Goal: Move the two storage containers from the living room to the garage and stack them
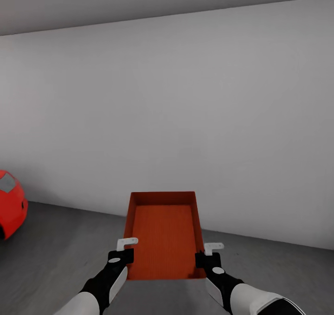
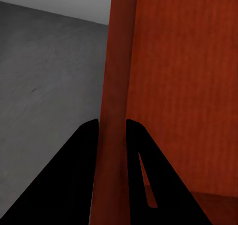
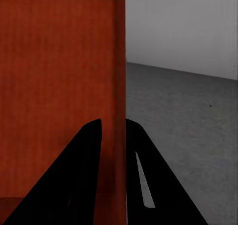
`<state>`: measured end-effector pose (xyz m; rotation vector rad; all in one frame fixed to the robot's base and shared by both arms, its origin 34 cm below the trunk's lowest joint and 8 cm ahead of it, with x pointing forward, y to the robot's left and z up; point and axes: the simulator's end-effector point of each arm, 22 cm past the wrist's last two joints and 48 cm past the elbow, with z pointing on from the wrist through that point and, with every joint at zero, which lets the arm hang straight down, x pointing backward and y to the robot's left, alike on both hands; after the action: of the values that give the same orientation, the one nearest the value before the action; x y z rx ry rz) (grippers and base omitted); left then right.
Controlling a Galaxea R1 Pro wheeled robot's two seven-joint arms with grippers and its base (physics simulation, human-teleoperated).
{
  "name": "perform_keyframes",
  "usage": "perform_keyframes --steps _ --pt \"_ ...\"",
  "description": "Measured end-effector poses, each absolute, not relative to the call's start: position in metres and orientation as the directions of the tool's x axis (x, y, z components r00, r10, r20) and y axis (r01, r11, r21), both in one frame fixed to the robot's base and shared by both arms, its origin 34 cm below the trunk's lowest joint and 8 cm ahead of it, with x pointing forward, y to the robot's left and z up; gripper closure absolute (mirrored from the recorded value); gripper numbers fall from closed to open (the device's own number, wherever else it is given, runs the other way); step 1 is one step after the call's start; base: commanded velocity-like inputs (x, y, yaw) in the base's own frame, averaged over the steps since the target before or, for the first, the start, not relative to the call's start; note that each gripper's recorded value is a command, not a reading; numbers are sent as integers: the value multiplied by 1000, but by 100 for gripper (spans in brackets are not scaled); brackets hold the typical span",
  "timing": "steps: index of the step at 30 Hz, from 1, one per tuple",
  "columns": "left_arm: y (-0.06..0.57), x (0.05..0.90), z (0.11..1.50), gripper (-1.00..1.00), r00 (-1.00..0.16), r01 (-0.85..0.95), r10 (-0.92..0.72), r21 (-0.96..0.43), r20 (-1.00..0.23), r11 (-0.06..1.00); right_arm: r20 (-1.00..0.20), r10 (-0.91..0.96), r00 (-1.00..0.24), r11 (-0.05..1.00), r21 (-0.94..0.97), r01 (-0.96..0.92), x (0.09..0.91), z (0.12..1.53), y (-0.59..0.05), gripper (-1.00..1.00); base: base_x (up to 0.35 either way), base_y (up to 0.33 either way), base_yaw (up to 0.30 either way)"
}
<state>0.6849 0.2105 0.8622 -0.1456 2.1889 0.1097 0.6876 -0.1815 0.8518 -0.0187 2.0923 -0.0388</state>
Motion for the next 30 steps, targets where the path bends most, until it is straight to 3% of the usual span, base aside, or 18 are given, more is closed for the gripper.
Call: perform_keyframes --steps 20,30 --pt "210 685 863 100 -578 -145 -65 24 -814 989 -867 -30 -498 999 -36 2 688 852 -182 100 322 104 -228" --pt "210 686 862 100 -577 -145 -64 24 -814 989 -867 -30 -497 999 -36 2 688 852 -182 100 186 44 -30"
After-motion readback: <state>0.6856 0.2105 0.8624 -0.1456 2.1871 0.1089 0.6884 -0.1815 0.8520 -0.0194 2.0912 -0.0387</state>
